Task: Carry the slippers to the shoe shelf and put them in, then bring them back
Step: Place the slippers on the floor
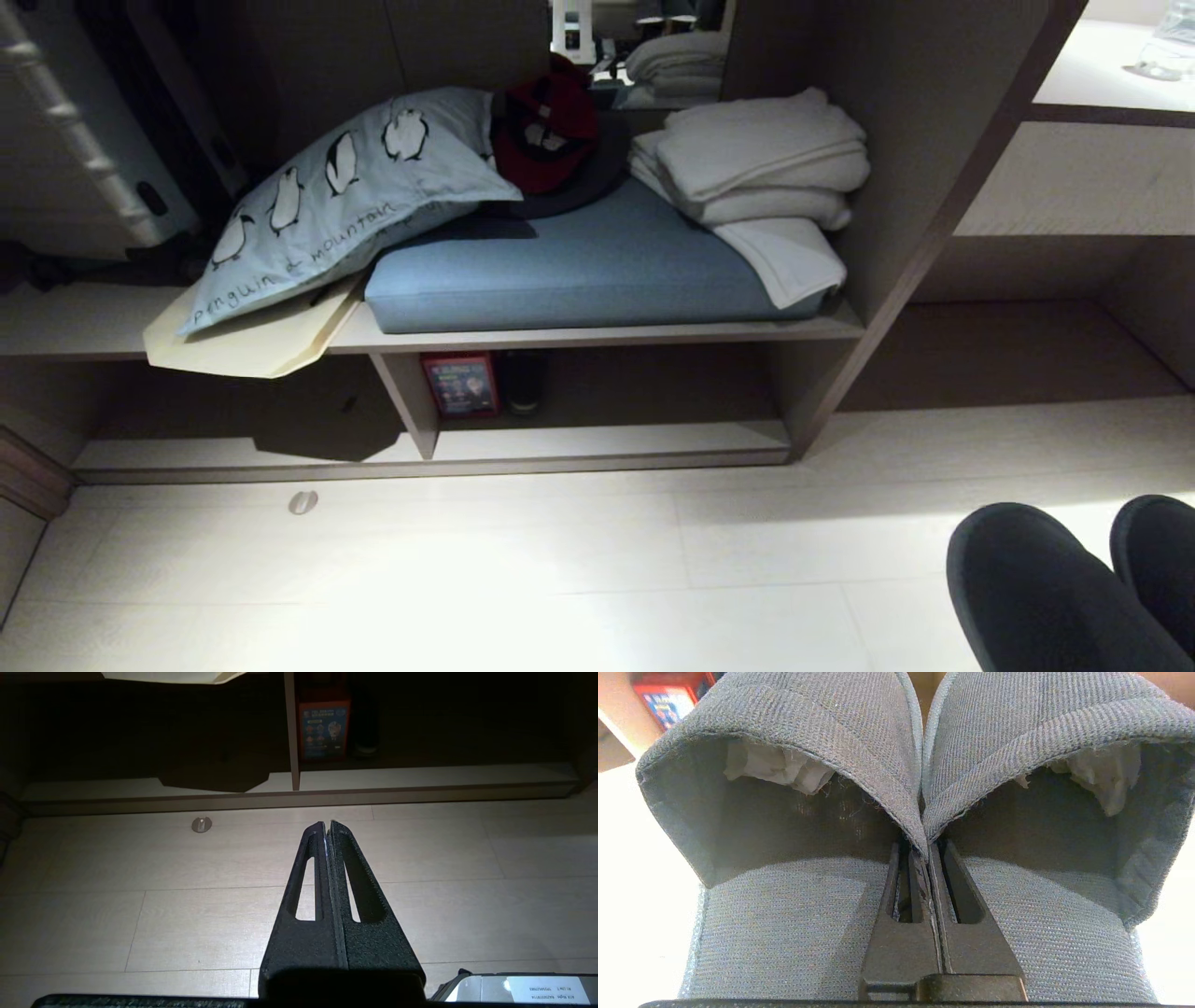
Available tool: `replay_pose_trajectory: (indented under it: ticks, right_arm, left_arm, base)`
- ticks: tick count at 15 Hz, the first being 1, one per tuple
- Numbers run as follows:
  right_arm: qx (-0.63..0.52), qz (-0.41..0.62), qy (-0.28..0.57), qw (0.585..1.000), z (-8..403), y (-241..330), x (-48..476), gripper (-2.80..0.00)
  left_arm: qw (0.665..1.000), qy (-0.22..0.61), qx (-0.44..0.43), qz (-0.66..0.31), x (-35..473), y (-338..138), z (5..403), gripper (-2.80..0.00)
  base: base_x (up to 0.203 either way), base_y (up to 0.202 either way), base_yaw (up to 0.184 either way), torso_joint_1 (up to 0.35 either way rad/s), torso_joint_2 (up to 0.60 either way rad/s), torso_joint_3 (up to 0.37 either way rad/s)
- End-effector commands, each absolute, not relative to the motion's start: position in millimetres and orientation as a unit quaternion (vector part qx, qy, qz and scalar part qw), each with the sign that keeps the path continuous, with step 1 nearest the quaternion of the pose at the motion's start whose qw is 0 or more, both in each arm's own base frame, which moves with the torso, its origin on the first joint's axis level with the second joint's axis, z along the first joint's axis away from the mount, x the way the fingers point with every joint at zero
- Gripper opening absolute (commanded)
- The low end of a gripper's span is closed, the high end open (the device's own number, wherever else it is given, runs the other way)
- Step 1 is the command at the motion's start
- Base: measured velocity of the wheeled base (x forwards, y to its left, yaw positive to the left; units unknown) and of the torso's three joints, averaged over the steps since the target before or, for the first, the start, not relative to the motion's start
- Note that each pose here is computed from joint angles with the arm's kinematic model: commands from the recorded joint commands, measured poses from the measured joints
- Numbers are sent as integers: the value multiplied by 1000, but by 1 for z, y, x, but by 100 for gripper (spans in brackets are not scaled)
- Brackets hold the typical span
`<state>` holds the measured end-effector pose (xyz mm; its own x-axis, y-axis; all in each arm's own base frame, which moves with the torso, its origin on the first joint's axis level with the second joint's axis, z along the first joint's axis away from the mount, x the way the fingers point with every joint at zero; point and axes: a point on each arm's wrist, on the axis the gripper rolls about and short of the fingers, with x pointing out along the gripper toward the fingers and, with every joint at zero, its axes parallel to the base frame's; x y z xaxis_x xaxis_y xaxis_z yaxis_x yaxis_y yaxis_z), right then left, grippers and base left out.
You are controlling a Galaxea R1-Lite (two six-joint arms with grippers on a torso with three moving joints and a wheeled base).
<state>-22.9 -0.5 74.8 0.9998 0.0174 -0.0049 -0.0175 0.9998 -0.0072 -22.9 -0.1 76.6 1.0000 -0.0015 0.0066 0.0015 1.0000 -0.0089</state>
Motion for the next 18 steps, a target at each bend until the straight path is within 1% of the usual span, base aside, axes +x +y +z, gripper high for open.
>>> replay_pose_trajectory:
  ticks: [1, 18]
  right_arm:
    - [-4, 9, 3, 1000, 75, -1, -23, -280]
    - [-4, 9, 3, 1000, 75, -1, -23, -280]
  left_arm:
    - [1000, -3, -5, -1, -23, 0, 77, -280]
    - [1000, -3, -5, -1, -23, 0, 77, -280]
  base:
    - [0, 0, 0, 0, 7, 205]
    - [0, 0, 0, 3, 1, 200]
